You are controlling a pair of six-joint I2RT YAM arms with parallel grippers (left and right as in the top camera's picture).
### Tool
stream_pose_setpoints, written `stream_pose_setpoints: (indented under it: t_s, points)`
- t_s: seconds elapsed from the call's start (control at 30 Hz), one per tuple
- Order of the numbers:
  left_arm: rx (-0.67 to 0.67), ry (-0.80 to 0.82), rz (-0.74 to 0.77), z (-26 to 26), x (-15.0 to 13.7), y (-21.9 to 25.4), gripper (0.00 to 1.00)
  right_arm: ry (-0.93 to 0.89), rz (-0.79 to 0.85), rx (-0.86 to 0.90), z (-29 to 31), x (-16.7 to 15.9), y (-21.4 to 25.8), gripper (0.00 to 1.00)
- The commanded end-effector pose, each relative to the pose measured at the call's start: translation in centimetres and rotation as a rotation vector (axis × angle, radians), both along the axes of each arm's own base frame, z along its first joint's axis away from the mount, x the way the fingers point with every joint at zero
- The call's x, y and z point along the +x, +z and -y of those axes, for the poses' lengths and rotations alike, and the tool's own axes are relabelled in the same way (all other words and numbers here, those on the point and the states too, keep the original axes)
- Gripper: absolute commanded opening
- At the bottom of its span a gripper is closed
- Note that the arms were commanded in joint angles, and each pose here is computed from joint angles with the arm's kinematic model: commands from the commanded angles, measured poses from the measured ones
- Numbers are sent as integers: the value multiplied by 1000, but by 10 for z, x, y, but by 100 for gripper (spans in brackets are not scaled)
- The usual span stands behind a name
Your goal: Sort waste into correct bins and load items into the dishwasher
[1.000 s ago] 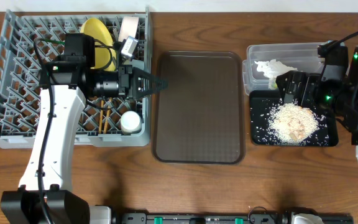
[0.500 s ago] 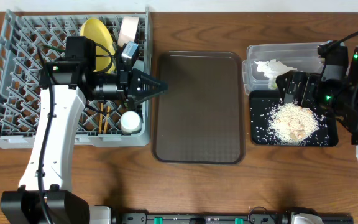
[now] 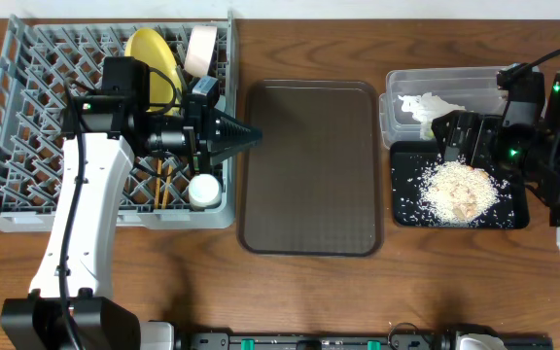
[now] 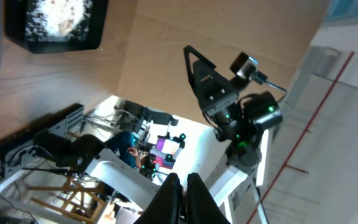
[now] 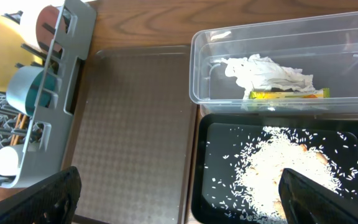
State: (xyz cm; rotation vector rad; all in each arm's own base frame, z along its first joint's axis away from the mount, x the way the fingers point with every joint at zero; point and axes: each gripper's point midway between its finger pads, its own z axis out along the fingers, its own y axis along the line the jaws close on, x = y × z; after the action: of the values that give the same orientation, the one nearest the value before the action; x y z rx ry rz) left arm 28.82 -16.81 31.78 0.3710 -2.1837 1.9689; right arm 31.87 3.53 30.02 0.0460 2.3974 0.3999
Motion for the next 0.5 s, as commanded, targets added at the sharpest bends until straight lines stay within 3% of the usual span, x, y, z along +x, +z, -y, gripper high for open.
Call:
stream_pose_setpoints:
  t_s: [0.0,0.47]
  points:
    - [47,16,3,-1,2,-3,8,-11,-6,3,1,1,-1,99]
    - [47,18,70,-1,8,-1,8,-10,-6,3,1,1,-1,99]
